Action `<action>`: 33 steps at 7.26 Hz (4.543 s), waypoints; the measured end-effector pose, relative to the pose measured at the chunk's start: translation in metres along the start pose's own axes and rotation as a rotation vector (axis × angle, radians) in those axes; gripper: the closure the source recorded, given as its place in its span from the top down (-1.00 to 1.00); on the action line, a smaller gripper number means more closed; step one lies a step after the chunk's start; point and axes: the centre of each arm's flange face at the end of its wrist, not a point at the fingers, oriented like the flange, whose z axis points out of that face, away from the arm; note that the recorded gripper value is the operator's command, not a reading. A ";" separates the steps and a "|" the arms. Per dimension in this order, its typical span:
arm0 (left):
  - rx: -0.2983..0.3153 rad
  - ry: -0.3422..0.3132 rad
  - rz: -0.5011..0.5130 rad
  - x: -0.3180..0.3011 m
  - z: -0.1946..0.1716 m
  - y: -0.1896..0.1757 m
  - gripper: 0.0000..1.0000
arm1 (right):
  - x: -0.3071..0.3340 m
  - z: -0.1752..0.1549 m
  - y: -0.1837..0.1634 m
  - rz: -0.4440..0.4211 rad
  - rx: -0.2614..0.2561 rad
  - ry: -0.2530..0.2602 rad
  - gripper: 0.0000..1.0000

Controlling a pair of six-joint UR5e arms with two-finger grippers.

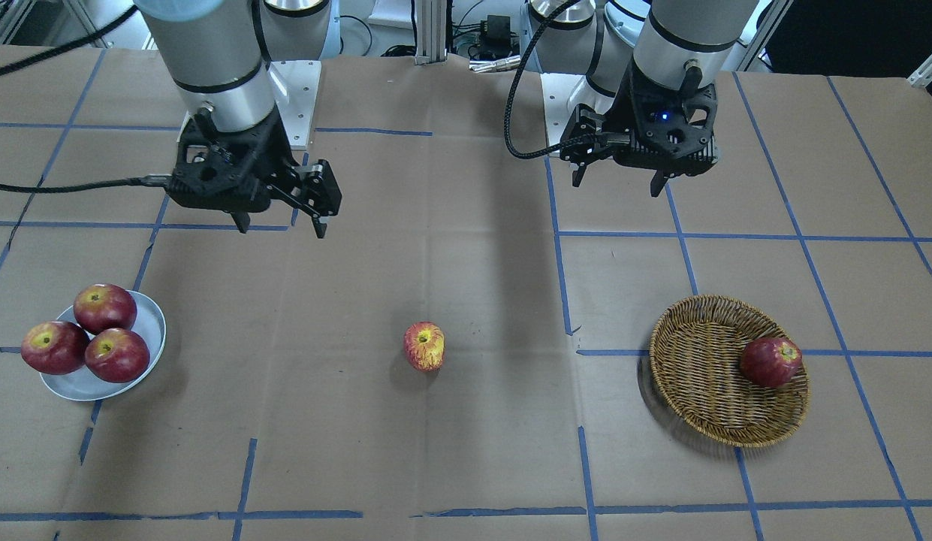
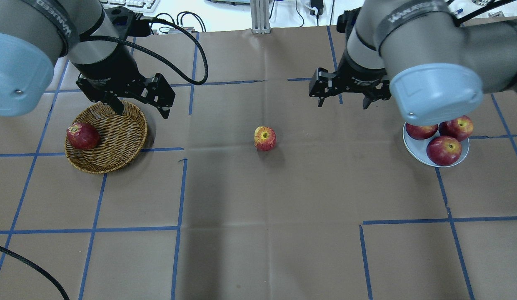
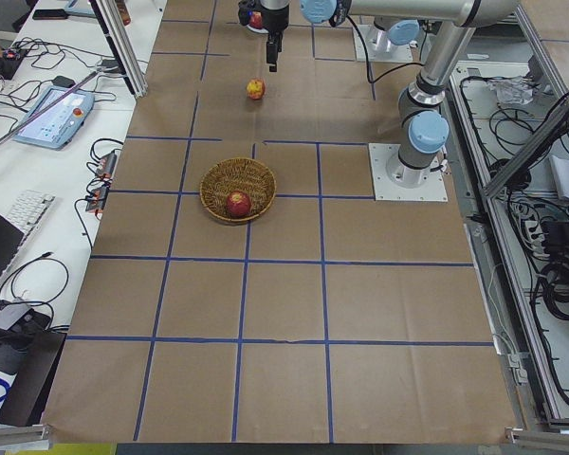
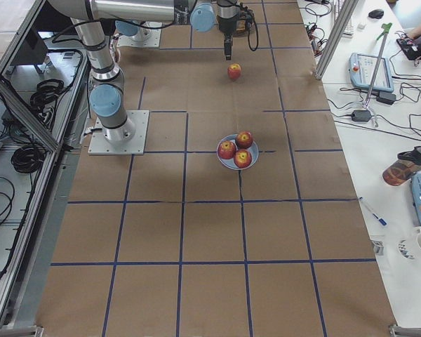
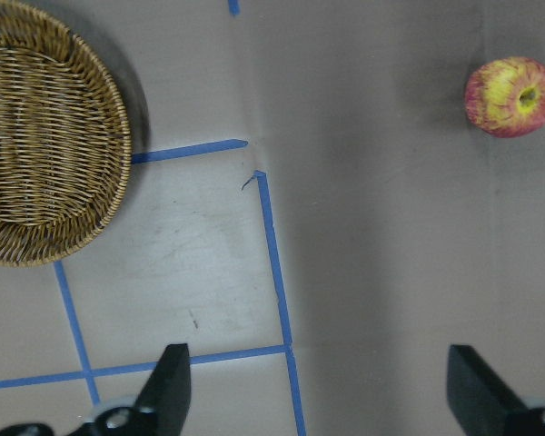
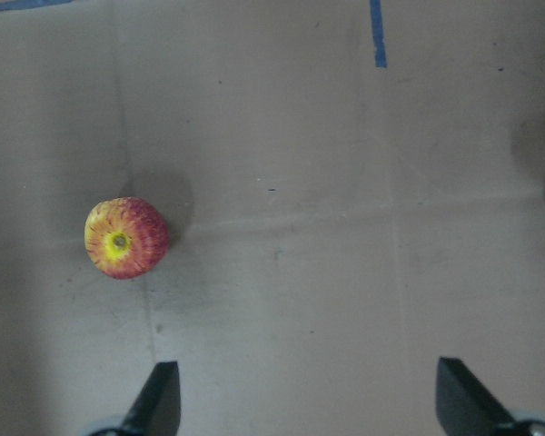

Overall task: Transfer apple from basket to plate
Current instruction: 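Move the right gripper to the apple and grasp it while the left arm withdraws, then lift the apple with the right gripper and carry it over the blue plate, then lower the apple onto the other apples on the plate and open the right gripper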

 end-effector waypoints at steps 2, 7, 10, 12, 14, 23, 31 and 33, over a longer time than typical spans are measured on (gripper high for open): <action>0.006 -0.002 -0.002 -0.001 -0.004 0.003 0.98 | -0.057 0.050 0.001 0.023 0.019 -0.011 1.00; -0.005 -0.014 -0.001 -0.002 0.001 0.010 0.98 | -0.129 0.185 0.001 0.013 0.065 0.002 1.00; -0.008 -0.013 -0.002 -0.002 0.001 0.013 0.98 | -0.133 0.234 0.009 0.001 0.044 0.015 0.51; -0.001 -0.013 -0.002 -0.002 -0.001 0.017 0.98 | -0.129 0.246 0.017 -0.003 0.020 0.018 0.36; 0.003 -0.013 -0.002 -0.001 -0.002 0.019 0.98 | -0.128 0.243 0.014 0.000 0.028 0.013 0.17; 0.003 -0.010 -0.002 -0.001 -0.002 0.020 0.98 | 0.104 0.091 -0.057 -0.090 0.001 0.082 0.18; 0.002 -0.011 0.000 -0.001 -0.003 0.021 0.98 | 0.341 0.137 -0.067 -0.174 -0.060 0.103 0.15; 0.001 -0.012 0.001 -0.001 -0.003 0.021 0.98 | 0.344 0.149 -0.062 -0.174 -0.080 0.095 0.15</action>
